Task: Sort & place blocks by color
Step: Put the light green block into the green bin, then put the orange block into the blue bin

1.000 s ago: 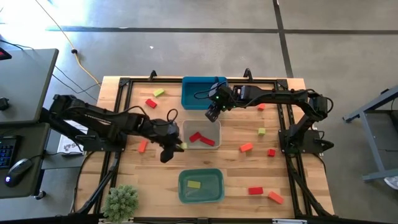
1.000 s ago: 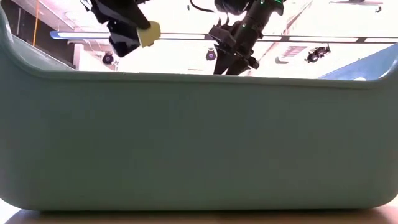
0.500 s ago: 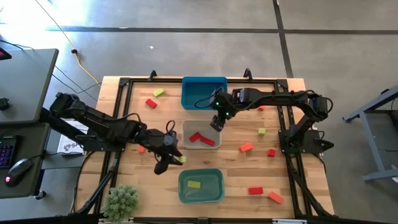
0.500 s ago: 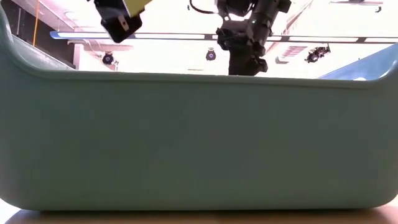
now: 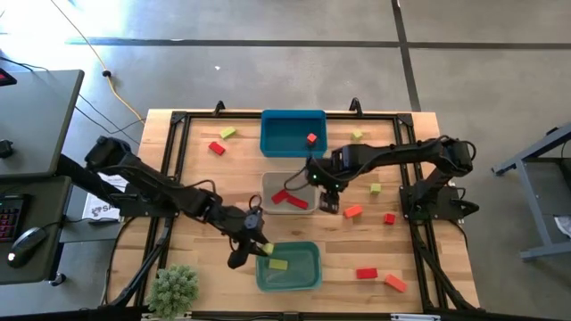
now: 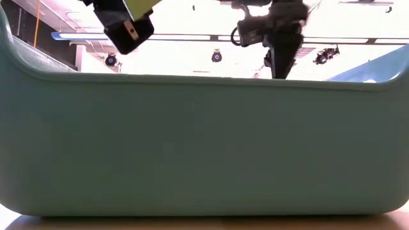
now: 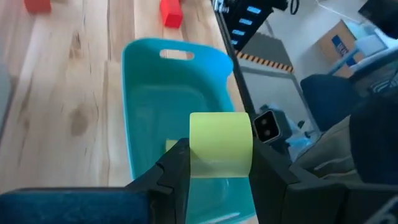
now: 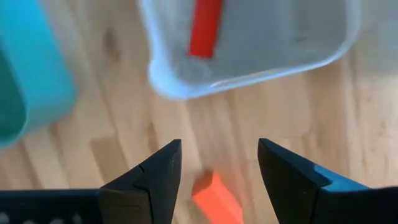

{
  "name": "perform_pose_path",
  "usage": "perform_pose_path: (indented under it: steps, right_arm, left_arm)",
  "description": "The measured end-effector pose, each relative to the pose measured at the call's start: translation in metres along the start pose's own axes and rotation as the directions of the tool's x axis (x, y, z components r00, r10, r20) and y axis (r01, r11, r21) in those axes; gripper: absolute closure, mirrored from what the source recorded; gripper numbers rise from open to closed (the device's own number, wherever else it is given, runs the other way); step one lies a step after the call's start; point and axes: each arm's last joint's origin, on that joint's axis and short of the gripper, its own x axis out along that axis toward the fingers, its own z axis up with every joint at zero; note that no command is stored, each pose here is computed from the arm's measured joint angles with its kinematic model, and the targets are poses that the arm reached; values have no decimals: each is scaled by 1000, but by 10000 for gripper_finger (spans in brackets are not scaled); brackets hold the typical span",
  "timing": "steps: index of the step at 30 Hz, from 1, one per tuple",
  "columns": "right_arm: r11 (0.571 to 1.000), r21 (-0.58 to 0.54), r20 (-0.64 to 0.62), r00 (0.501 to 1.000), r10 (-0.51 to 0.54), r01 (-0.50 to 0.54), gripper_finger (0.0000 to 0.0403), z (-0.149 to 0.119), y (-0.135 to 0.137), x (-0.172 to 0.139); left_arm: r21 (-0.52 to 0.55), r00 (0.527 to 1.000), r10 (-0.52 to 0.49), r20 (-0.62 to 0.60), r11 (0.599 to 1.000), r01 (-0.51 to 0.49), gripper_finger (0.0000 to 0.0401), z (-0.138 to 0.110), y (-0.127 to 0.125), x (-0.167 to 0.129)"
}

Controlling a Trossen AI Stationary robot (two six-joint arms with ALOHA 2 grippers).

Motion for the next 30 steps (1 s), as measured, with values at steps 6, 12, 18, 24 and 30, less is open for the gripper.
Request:
perform_pose_path:
  steps: [6,12,18,24,30]
  right_arm:
    - [992,-95,-77,994,78,-85,204,-10,18,2]
    - [986,-140,-101,992,75,-89,204,-16,33,3]
    - [974,-226,-119,993,-10,-17,204,-24,41,4]
    - [944,-331,-153,987,-50,-4,197,-31,49,4]
    - [912,-409,-187,980,-67,-15,177,-37,53,4]
  left_arm:
    - [-1,999,17,-38,1000,-17,301,-8,5,18]
    - [6,999,-29,-40,1000,30,301,-11,5,29]
    - [-6,995,-32,-98,999,32,263,-22,9,42]
    - [-23,989,-25,-144,999,22,238,-30,13,50]
    - [-63,991,-33,-130,998,25,235,-27,12,49]
